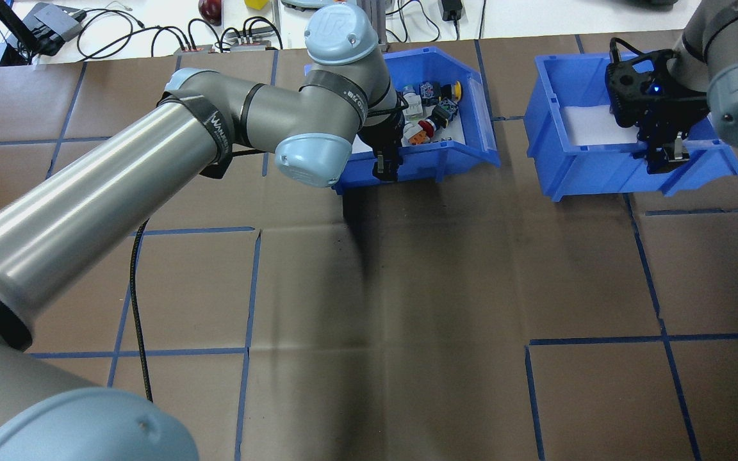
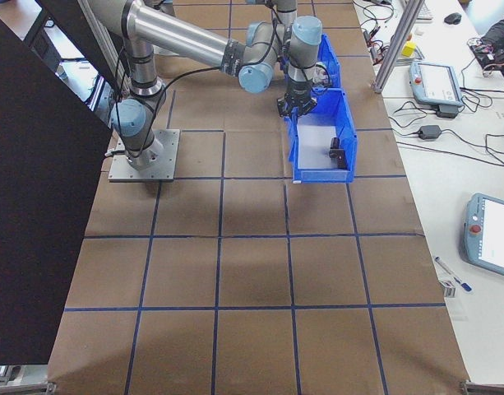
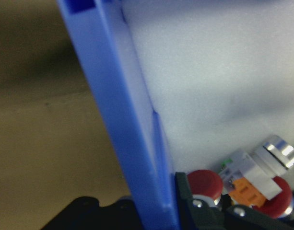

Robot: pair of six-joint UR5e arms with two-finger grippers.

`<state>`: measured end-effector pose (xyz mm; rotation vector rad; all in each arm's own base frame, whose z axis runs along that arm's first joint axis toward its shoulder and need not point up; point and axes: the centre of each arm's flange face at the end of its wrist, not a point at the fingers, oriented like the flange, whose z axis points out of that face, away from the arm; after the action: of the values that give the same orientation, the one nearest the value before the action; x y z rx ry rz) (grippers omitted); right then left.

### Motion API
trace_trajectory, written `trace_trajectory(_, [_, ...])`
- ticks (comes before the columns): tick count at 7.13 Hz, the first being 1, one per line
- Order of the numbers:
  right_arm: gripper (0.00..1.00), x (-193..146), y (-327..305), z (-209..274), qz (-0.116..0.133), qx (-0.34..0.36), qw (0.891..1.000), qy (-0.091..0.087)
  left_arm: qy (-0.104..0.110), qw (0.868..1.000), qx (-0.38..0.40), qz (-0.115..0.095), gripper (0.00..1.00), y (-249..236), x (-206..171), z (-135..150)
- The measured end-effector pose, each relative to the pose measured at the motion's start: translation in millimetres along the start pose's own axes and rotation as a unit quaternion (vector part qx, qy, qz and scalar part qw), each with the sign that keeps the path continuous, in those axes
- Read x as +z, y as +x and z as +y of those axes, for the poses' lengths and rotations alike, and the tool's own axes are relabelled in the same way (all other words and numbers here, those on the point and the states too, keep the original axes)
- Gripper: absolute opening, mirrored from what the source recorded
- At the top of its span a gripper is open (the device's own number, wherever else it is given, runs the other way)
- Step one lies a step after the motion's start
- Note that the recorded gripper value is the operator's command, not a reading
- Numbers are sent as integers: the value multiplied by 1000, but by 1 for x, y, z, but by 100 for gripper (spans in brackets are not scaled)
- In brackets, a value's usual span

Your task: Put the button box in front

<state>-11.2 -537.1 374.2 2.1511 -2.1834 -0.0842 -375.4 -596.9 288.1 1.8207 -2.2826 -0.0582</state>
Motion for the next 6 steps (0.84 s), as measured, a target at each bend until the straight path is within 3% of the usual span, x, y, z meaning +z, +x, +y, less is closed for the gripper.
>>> trace_trajectory(2, [4,5,-16,0,-2,3,1000,-2,9,1000,22,-9,0,14,18,-22])
trace_trajectory(6, [4,4,-21,-1,-1,3,1000,-1,12,999,15,-30,1,3,10,-27])
